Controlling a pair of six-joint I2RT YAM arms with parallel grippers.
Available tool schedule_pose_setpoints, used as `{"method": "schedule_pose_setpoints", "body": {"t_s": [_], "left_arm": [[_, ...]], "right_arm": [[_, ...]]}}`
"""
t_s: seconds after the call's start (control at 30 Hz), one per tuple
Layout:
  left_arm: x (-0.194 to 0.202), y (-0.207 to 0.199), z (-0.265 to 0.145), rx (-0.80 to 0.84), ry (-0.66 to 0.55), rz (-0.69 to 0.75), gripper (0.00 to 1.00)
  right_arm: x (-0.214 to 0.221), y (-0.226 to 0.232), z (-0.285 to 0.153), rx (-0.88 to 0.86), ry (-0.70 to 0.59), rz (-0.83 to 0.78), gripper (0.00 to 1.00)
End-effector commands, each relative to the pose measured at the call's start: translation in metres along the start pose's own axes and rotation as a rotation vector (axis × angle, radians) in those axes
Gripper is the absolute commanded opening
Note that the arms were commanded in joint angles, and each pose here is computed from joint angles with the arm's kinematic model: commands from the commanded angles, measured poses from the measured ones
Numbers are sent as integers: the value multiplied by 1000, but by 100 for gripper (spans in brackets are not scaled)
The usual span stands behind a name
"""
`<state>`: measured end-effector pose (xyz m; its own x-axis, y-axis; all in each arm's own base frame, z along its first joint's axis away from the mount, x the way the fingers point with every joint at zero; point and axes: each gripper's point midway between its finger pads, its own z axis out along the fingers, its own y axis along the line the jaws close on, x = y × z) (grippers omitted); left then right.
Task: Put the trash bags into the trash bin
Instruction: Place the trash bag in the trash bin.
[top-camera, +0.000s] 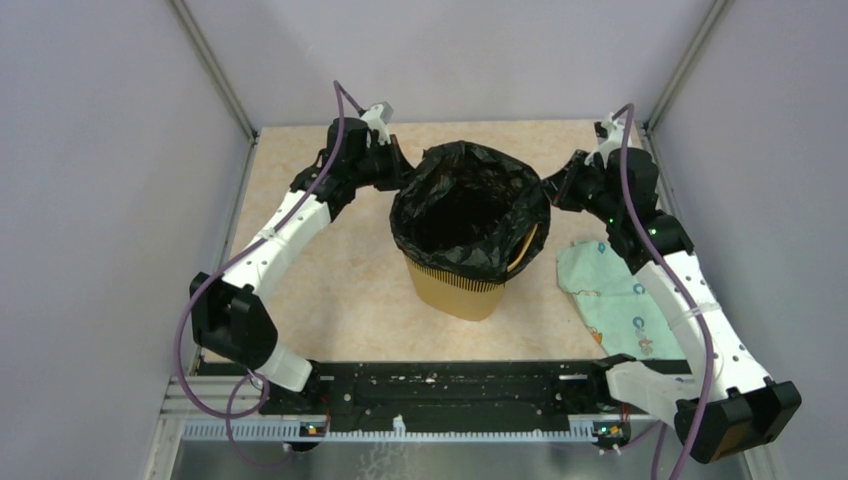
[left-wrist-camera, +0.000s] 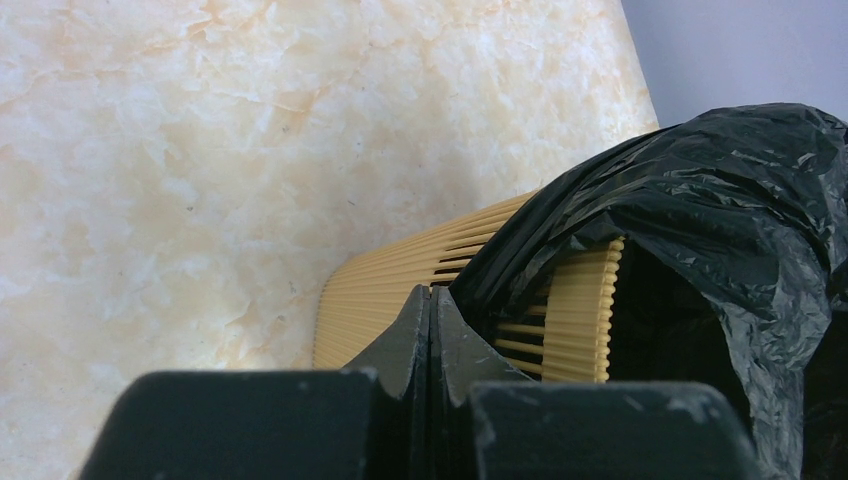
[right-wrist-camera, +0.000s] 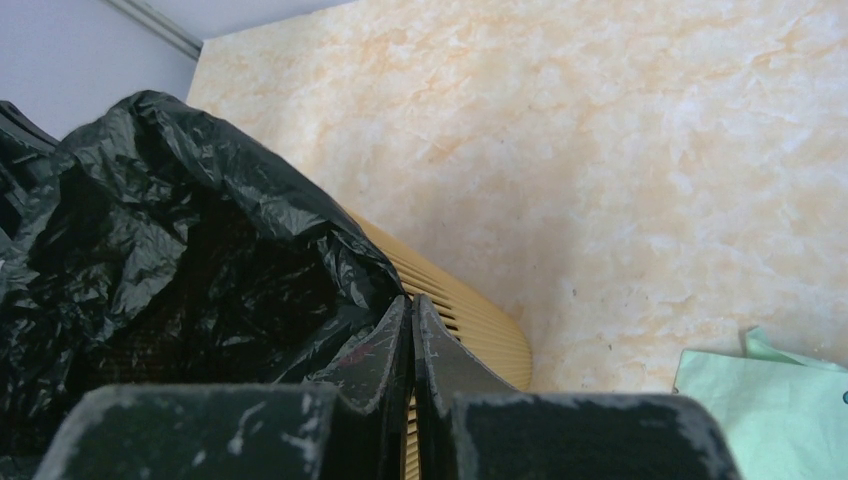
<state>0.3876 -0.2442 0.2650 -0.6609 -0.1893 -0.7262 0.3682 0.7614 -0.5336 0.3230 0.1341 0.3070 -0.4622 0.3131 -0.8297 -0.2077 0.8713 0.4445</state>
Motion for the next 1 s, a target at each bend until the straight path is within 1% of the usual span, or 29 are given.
{"method": "schedule_pose_setpoints", "body": {"t_s": [0.0,0.23,0.4,0.63,0.73,0.87,0.93,0.97], "left_arm": [[5,-4,7,12,16,10,0],[12,2,8,-7,25,-5,0],[28,17,9,-53,31,-37,0],[48,33,11,-93,56,-54,0],[52,36,11,-103,60,-57,0],[45,32,9,-100,46,-48,0],[40,31,8,-100,42,-43,0],[38,29,8,-99,40,-40,0]], "right_arm": [[0,10,-2,-50,-33,13,0],[8,19,4,-129,-40,48,0],[14,24,19,-189,-54,69,0],[15,20,34,-186,-55,61,0],[11,16,34,-148,-49,52,0],[3,-3,23,-6,-39,31,0],[-3,-6,13,34,-39,21,0],[-6,-7,8,49,-42,16,4]]}}
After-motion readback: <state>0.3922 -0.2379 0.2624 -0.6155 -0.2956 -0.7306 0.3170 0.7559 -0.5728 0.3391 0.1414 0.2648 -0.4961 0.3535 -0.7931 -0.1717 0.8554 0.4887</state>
